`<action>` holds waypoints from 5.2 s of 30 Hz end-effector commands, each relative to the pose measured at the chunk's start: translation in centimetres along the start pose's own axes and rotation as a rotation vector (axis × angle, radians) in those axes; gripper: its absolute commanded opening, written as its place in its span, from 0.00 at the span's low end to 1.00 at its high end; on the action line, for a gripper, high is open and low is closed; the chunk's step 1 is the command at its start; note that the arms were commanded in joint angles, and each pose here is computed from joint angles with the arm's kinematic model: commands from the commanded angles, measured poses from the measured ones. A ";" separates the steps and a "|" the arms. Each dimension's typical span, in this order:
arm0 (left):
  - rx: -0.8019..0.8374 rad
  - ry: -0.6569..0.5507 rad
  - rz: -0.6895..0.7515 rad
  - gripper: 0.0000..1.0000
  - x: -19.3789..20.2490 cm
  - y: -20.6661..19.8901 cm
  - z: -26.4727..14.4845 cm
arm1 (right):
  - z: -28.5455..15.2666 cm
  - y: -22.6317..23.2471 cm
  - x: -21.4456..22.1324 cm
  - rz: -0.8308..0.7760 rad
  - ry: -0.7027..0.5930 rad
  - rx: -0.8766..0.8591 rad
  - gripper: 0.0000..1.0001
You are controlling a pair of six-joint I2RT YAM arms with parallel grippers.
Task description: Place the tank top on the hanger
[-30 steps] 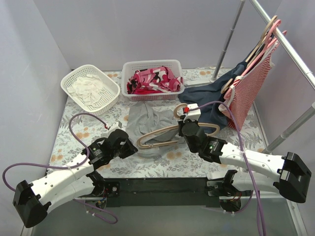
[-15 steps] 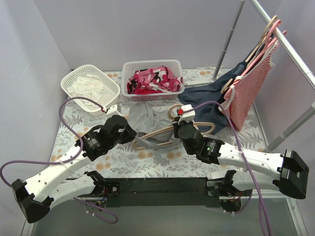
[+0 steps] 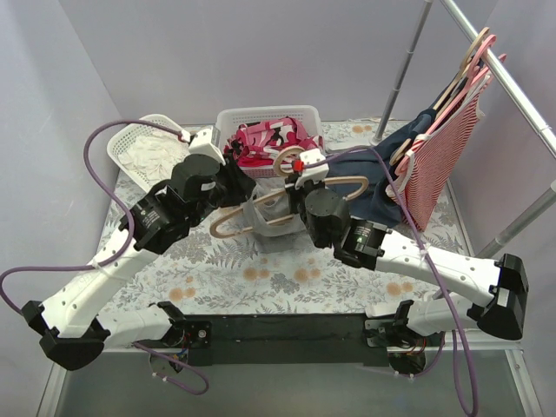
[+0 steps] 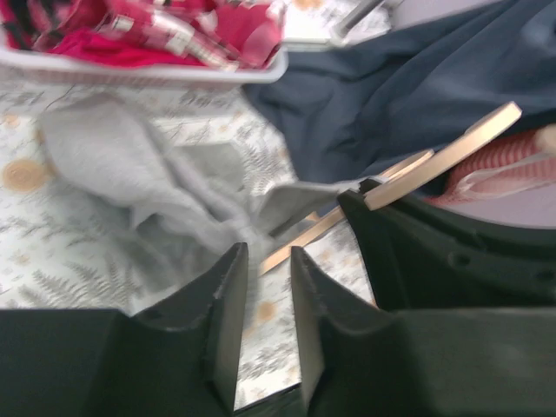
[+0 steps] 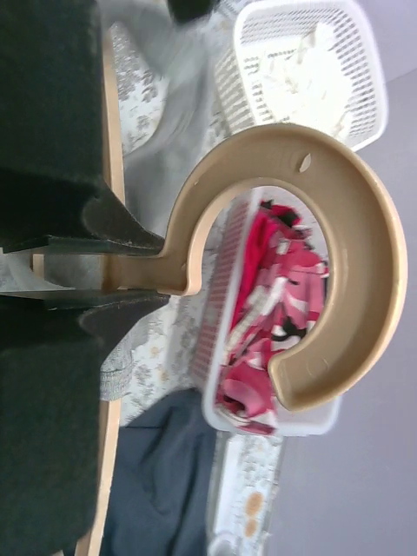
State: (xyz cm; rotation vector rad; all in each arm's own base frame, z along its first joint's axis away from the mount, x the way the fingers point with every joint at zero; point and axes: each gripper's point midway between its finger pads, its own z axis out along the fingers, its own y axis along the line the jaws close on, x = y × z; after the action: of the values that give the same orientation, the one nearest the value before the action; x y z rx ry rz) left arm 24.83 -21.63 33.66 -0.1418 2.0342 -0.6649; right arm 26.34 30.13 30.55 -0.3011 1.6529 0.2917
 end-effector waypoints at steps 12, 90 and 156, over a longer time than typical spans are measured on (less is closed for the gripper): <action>0.349 -0.541 0.042 0.70 -19.5 -10.5 -11.7 | -3.9 -0.6 -25.7 0.048 -0.419 -0.024 0.01; 0.378 0.081 0.552 0.27 0.8 -1.5 -8.7 | -4.4 -1.3 -15.9 0.110 -0.209 -0.290 0.01; 0.603 -0.287 0.433 0.00 -2.8 -2.7 -16.0 | -5.0 -4.8 -8.7 0.322 -0.080 -0.397 0.01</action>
State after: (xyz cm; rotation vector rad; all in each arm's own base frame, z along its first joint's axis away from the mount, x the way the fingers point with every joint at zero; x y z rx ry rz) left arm 13.39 -16.87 40.37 0.5280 1.5645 -0.8417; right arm 24.00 25.45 37.83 -0.3868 1.5765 0.9033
